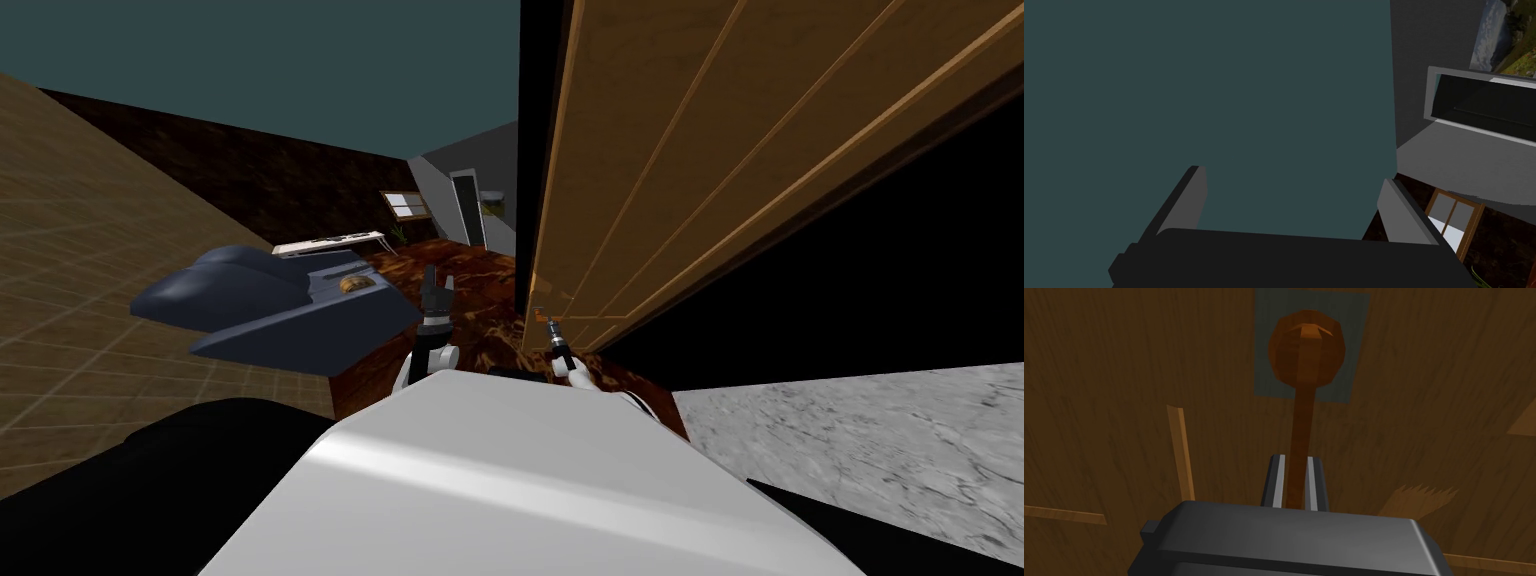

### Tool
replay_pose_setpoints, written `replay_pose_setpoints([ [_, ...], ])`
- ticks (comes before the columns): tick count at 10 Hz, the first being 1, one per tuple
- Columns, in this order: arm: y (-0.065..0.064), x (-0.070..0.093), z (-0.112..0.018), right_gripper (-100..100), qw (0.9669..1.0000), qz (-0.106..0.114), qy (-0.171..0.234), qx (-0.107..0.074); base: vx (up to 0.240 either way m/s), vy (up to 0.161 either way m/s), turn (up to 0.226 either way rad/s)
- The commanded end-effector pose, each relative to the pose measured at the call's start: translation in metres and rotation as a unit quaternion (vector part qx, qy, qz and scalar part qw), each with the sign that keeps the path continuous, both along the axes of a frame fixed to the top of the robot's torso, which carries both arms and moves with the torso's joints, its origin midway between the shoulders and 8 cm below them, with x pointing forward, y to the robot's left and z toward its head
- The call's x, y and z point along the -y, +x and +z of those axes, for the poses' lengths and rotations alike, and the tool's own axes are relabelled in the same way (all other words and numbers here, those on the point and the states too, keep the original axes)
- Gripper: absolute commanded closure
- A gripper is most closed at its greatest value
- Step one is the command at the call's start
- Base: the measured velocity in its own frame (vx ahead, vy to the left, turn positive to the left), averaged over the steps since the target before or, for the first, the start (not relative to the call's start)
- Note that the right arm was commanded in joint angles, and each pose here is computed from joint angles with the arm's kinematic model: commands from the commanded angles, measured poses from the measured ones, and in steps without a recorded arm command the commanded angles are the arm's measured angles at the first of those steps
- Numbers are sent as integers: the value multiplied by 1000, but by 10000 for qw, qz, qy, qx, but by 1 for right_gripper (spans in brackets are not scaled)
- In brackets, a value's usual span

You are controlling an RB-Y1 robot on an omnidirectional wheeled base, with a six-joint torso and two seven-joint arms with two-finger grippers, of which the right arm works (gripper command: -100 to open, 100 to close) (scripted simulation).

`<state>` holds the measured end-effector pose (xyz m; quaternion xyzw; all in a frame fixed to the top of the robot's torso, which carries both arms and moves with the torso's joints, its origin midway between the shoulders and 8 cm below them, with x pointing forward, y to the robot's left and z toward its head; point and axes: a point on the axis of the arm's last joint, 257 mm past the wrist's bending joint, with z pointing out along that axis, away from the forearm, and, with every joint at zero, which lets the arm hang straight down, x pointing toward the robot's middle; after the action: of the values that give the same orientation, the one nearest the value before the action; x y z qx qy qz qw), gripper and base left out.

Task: Push the door open

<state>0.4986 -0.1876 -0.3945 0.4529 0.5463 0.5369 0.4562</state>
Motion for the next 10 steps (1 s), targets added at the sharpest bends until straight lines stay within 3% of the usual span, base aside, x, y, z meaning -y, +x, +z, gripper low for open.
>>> replay_pose_setpoints([
  [1,3,13,2,100,10000,-81,-35,39,-5,-10,-12],
  [4,4,19,3,100,9998,-196,-54,57,-81,-102,200],
  [5,8,17,10,100,9997,-185,-37,143,-89,-96,100],
  [7,4,19,3,100,9998,-196,-54,57,-34,-21,-16],
  [8,12,16,18,100,9996,-173,-18,236,-7,10,-42],
  [9,5,23,4,100,9996,-273,-63,67,-82,-59,310],
  [10,2,24,-2,100,9996,-283,-79,-9,-119,-106,210],
])
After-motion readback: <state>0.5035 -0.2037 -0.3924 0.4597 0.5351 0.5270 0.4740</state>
